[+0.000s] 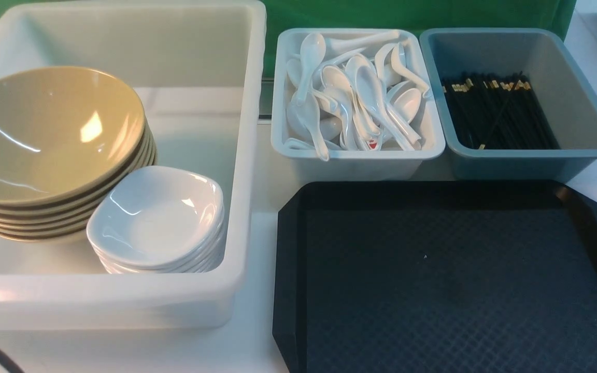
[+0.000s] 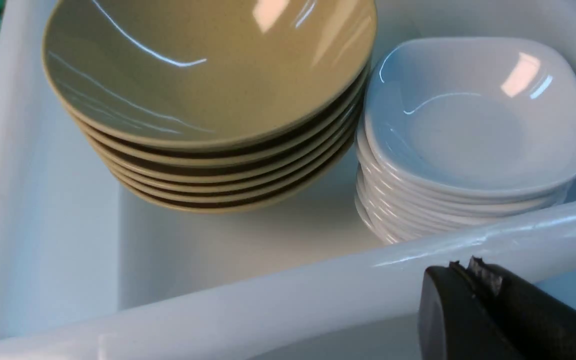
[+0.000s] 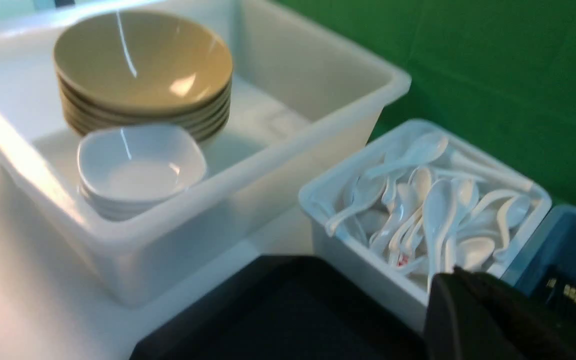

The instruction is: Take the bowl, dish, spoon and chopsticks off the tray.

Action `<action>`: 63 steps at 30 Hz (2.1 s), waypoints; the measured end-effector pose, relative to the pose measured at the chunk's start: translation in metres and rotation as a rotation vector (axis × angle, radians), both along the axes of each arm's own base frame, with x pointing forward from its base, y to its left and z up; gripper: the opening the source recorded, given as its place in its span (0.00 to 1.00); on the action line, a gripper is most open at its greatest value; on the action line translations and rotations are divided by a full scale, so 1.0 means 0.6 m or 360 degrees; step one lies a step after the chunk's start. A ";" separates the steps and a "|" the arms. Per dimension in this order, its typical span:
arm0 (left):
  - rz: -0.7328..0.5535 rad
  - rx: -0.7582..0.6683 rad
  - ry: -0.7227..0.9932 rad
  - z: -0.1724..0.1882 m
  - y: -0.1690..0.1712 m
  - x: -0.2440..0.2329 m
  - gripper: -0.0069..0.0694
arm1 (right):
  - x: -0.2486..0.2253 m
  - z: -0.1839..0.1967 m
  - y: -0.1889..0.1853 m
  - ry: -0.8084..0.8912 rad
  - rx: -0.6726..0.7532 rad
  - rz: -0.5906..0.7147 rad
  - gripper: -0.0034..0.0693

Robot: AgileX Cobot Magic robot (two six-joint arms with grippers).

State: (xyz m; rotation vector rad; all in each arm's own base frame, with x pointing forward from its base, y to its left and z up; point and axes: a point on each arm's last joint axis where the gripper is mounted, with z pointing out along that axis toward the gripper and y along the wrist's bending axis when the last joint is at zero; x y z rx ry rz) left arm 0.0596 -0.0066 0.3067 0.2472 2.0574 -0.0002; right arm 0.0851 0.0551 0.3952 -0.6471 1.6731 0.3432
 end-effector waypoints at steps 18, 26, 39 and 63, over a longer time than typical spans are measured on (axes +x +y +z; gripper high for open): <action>0.0000 -0.0034 -0.0119 -0.054 0.003 -0.023 0.08 | -0.042 -0.015 -0.023 -0.0252 0.0166 -0.0094 0.10; 0.0000 -0.0034 -0.0119 -0.054 0.003 -0.023 0.08 | -0.042 -0.015 -0.023 -0.0254 0.0164 -0.0093 0.11; 0.0000 -0.0034 -0.0119 -0.054 0.003 -0.023 0.08 | -0.029 -0.082 -0.046 -0.0303 0.0357 -0.0404 0.11; 0.0000 -0.0036 -0.0118 -0.054 0.003 -0.023 0.08 | -0.053 -0.367 -0.106 0.0141 0.0277 -0.1250 0.11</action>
